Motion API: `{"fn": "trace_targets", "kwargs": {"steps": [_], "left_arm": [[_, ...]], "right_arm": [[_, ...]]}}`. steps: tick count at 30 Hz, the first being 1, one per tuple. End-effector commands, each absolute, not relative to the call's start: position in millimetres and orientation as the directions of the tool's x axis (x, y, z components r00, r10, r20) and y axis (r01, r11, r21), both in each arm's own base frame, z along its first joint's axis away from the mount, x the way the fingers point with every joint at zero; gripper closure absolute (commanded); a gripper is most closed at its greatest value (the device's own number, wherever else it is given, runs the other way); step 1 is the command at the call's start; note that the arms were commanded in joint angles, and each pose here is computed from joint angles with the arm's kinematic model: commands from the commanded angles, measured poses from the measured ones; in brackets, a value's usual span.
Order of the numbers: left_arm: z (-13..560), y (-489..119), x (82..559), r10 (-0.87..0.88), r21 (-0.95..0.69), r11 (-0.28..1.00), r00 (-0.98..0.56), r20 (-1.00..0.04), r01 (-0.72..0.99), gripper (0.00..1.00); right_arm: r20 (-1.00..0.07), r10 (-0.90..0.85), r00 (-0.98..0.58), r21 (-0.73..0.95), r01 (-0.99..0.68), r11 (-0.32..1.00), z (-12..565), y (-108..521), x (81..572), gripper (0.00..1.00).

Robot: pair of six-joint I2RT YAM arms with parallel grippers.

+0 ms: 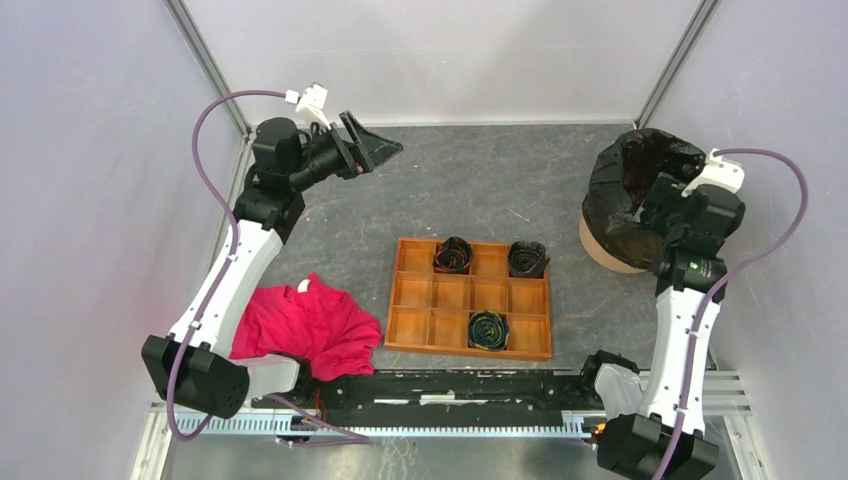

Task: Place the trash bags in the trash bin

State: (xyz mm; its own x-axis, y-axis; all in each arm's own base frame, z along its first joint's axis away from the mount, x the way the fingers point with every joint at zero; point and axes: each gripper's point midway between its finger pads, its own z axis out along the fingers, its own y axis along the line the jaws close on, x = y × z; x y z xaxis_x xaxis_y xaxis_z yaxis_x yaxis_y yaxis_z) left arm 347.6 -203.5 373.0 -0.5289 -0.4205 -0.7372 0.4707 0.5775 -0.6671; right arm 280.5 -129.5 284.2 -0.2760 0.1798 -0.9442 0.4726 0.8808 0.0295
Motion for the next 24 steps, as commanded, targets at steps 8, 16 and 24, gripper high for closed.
{"fn": "trace_targets", "kwargs": {"steps": [8,16,24], "left_arm": [[336,-313,329,-0.283,-0.719,0.424,-0.673,-0.683,0.551,0.12],[322,-377,289,-0.193,-0.768,0.28,-0.749,-0.633,0.576,0.12],[295,-464,255,-0.082,-0.902,0.037,-0.899,-0.431,0.429,0.12]], "right_arm": [[-0.956,0.093,-0.277,-0.003,0.329,0.944,283,-106,283,0.11],[-0.954,0.078,-0.29,-0.046,0.398,0.916,301,-117,268,0.09],[-0.956,0.112,-0.272,-0.005,0.397,0.918,318,-109,258,0.08]]}}
